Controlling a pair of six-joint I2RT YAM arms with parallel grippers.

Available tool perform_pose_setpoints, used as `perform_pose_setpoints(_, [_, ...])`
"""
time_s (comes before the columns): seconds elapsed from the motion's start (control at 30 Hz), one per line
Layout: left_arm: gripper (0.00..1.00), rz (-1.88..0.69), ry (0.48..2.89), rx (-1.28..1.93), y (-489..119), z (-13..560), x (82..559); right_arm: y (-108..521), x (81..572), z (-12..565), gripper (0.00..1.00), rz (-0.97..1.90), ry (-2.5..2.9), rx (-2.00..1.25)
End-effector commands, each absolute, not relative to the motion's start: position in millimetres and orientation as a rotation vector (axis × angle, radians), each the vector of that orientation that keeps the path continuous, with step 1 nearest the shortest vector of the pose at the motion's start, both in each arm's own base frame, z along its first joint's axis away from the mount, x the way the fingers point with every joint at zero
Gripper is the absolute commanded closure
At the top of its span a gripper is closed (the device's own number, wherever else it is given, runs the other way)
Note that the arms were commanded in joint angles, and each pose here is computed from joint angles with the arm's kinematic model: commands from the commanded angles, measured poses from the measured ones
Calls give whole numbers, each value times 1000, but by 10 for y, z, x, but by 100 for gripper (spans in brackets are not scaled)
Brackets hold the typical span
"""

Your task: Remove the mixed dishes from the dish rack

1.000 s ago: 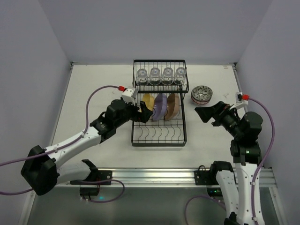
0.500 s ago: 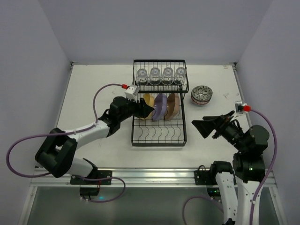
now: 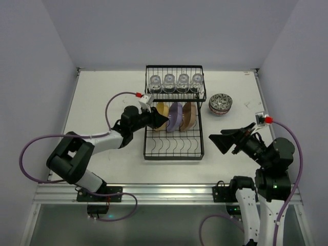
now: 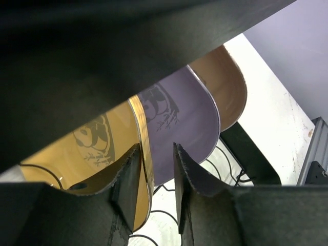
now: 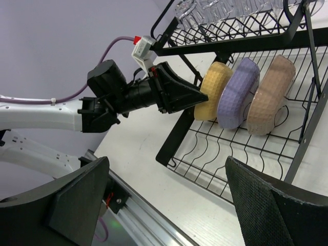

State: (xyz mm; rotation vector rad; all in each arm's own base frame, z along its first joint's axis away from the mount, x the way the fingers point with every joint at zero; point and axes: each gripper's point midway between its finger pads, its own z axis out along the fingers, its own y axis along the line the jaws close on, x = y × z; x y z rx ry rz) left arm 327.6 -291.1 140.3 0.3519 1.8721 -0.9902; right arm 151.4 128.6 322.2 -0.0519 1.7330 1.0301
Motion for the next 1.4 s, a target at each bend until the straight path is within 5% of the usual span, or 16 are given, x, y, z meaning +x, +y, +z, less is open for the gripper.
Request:
perform_pose_setpoints(0.0, [66,-1045,1834,321,-2891,1438,3331,1332,1392,3348,4,1046,1707,-102])
perform_pose_setpoints(0.4, [81,-1083,1843,289,-2844,1328,3362,1345,1354,3385,4,1051,1700,-115])
perform_pose_setpoints(0.6, [100,-1076,1859,264,-2811,1276,3379,1347,1345,3386,5,1051,1696,-116])
perform_pose_setpoints(1.37, [100,-1235,1598,161,-2782,1953,3256,1344,1298,3386,5,1034,1694,-128])
